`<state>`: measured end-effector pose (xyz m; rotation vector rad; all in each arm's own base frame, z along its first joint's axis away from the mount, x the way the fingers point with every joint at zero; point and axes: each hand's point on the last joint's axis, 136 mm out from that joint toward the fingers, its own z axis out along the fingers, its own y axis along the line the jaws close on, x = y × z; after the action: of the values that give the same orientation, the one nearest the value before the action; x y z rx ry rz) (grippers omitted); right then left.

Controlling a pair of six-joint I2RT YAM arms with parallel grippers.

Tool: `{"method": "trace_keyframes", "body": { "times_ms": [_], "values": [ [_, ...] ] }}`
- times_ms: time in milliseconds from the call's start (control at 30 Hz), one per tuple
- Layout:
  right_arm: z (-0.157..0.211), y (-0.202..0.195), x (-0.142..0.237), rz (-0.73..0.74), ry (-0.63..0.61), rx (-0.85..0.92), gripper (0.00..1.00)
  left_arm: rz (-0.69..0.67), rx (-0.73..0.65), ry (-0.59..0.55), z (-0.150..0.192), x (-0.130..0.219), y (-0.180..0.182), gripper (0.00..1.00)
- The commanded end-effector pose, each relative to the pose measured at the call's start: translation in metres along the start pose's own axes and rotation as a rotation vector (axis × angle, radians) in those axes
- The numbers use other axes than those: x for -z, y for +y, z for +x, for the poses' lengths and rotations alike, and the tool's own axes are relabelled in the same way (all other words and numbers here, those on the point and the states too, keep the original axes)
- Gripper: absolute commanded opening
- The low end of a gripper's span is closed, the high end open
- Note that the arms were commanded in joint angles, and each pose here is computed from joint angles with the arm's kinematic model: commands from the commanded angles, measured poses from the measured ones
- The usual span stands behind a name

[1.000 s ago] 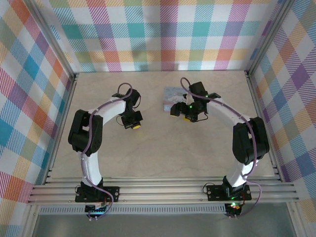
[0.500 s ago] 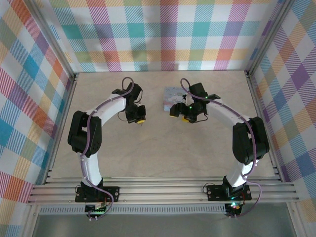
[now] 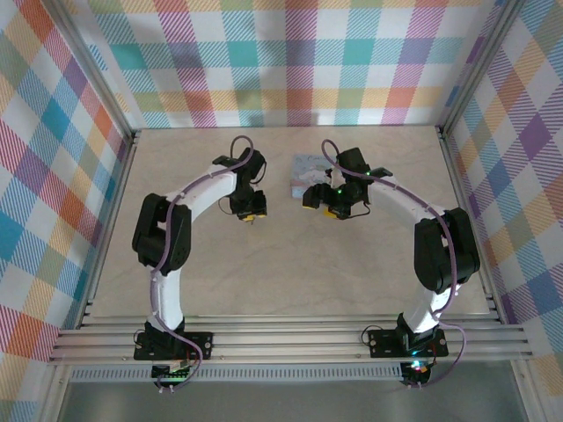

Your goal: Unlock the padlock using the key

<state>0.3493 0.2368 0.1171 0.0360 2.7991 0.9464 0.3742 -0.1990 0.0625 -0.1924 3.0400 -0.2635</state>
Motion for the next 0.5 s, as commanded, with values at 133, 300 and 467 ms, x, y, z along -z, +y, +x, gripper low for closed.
{"method": "trace_keyframes", "body": {
  "times_ms": [133,300,467],
  "values": [
    [0.005,-0.005,0.000,0.015,0.018,-0.011,0.77,-0.115,0.066,0.031,-0.009,-0.018,0.025,0.31],
    [0.005,-0.006,-0.001,0.020,0.022,-0.013,0.77,-0.115,0.105,0.045,-0.014,-0.029,0.029,0.31],
    [0.005,-0.007,-0.002,0.025,0.025,-0.009,0.78,-0.115,0.105,0.063,-0.014,-0.042,0.029,0.31]
  ]
}}
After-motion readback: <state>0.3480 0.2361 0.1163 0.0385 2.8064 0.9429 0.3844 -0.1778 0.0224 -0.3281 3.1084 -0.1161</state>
